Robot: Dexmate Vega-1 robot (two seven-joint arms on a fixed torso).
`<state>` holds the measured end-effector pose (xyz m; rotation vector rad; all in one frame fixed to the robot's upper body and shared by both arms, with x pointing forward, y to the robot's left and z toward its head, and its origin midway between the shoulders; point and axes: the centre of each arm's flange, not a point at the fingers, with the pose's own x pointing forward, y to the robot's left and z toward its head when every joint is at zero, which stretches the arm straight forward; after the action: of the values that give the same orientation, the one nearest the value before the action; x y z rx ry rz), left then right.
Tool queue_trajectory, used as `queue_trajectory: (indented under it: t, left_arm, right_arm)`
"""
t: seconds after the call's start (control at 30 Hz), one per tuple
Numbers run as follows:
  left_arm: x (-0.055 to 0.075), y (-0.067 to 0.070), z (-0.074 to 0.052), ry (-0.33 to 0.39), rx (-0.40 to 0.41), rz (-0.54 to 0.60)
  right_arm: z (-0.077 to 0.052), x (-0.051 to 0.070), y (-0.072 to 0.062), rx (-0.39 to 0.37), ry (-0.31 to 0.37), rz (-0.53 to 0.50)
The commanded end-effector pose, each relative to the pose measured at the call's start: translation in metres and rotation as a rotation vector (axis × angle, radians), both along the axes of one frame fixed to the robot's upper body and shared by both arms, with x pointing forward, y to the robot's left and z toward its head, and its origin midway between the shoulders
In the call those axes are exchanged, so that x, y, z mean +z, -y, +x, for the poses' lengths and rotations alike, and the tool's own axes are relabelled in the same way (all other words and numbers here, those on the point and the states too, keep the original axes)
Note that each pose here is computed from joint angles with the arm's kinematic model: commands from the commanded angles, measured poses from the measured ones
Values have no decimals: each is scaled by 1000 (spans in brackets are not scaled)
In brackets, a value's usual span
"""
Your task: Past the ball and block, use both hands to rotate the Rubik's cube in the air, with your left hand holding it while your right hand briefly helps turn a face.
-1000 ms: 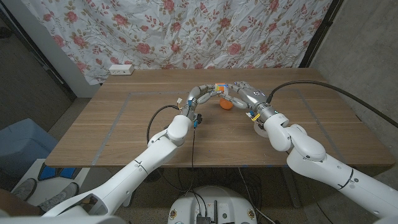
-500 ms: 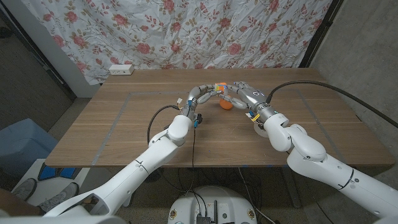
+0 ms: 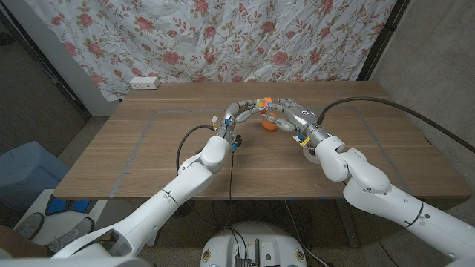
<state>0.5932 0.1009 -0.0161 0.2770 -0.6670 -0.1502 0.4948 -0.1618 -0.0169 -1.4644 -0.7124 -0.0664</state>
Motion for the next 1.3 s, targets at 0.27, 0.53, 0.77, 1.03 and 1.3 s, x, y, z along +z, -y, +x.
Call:
queue_trajectory:
  t: [0.27,0.53,0.77,1.03,1.3]
  left_arm:
    - [-1,0,0,-6,-2,-13]
    - [-1,1,1,-10,-10,-19]
    - [-2,1,1,-9,-20,-27]
    - [-1,1,1,-15,-25,-32]
    - [-1,4,3,-16,-39,-33]
  right_arm:
    - [0,-8,1,0,1,3]
    - [-1,-11,2,1,-1,15]
    - [1,-14,3,-1,-11,23]
    - [5,-16,4,1,-21,24]
    - [8,-18,5,-3,-27,32]
